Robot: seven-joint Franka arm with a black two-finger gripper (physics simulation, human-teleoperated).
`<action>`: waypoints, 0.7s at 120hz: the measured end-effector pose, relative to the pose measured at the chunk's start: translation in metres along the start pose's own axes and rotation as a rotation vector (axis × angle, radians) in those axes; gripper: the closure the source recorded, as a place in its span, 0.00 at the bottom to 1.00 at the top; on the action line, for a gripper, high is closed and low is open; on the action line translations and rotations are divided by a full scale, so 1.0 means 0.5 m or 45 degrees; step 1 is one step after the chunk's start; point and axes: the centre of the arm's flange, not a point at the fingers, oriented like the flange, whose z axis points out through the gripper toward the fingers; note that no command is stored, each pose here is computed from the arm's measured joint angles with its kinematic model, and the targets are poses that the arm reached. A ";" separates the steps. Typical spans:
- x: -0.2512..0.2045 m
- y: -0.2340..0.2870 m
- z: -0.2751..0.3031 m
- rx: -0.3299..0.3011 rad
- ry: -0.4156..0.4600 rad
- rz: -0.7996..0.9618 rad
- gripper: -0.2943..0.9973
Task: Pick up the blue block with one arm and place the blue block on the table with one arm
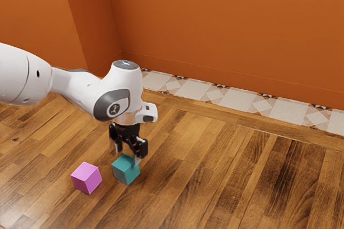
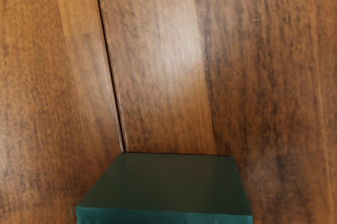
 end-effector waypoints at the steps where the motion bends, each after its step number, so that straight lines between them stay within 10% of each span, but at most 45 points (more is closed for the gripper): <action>1: 0.000 -0.002 -0.006 0.000 0.005 -0.001 0.28; 41: 0.043 -0.065 -0.472 0.047 0.226 -0.058 0.24; 84: -0.075 -0.122 -0.676 0.071 0.101 -0.156 0.23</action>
